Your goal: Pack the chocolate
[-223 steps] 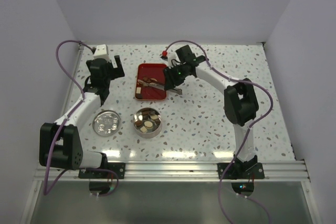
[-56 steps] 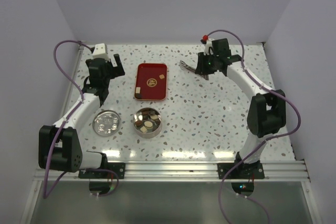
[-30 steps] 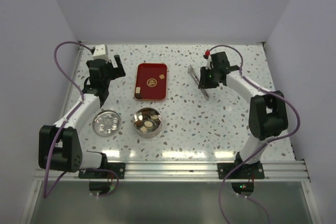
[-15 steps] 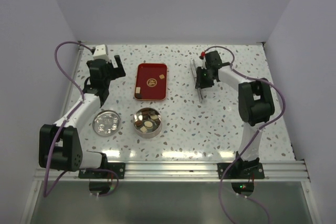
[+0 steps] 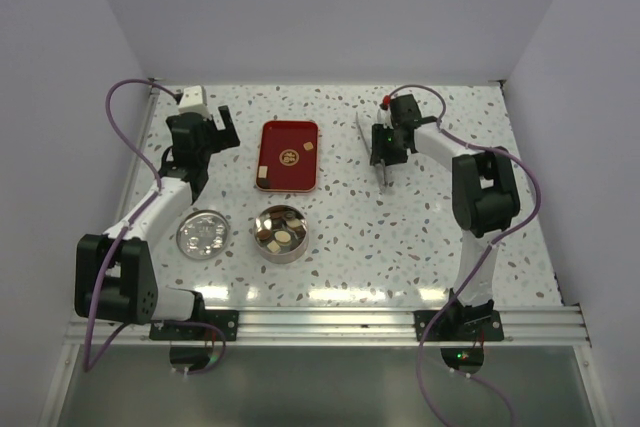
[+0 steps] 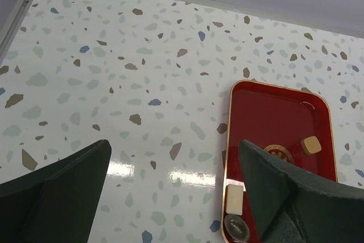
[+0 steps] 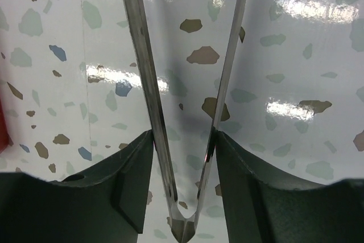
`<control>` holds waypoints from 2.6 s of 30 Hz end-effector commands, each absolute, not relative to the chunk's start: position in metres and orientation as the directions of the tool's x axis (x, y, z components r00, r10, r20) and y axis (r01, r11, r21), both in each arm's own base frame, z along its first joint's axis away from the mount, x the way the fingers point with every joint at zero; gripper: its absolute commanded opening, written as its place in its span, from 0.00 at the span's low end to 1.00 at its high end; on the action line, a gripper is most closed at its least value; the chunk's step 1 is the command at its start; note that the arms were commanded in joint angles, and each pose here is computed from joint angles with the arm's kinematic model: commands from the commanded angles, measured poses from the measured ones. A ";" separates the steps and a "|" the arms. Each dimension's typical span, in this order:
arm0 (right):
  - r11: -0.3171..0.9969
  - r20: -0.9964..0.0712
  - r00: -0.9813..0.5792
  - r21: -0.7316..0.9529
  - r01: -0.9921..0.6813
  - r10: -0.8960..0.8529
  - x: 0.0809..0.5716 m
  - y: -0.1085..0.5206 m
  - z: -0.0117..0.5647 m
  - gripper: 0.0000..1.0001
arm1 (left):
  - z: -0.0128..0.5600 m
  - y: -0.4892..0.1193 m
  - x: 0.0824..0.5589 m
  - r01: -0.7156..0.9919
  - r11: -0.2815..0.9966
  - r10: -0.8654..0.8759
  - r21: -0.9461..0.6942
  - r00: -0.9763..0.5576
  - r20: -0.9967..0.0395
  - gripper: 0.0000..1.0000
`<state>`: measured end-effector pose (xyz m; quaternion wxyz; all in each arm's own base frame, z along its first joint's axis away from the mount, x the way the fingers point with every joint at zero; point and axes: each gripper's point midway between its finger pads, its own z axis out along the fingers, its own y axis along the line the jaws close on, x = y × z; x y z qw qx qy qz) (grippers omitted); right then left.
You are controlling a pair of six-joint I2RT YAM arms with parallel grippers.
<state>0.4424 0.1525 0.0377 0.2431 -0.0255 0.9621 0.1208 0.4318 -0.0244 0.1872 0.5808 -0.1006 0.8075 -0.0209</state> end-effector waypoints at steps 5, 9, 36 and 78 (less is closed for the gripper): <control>0.970 -0.515 -0.857 0.211 -0.122 0.004 0.457 0.154 0.048 0.57 | 0.198 -0.022 0.435 -0.145 0.973 -0.213 -0.180 -0.257 -0.943 1.00; 0.970 -0.522 -0.853 0.205 -0.130 -0.004 0.456 0.153 0.053 0.63 | 0.200 -0.021 0.432 -0.153 0.972 -0.213 -0.178 -0.252 -0.944 1.00; 0.919 -0.728 -0.684 0.304 -0.252 0.053 0.497 0.181 0.157 0.72 | 0.091 -0.023 0.326 -0.564 0.781 -0.550 -0.269 -0.417 -0.724 0.99; 0.907 -0.748 -0.660 0.326 -0.266 0.075 0.489 0.176 0.162 0.69 | 0.018 -0.028 0.282 -0.643 0.746 -0.605 -0.175 -0.543 -0.583 0.49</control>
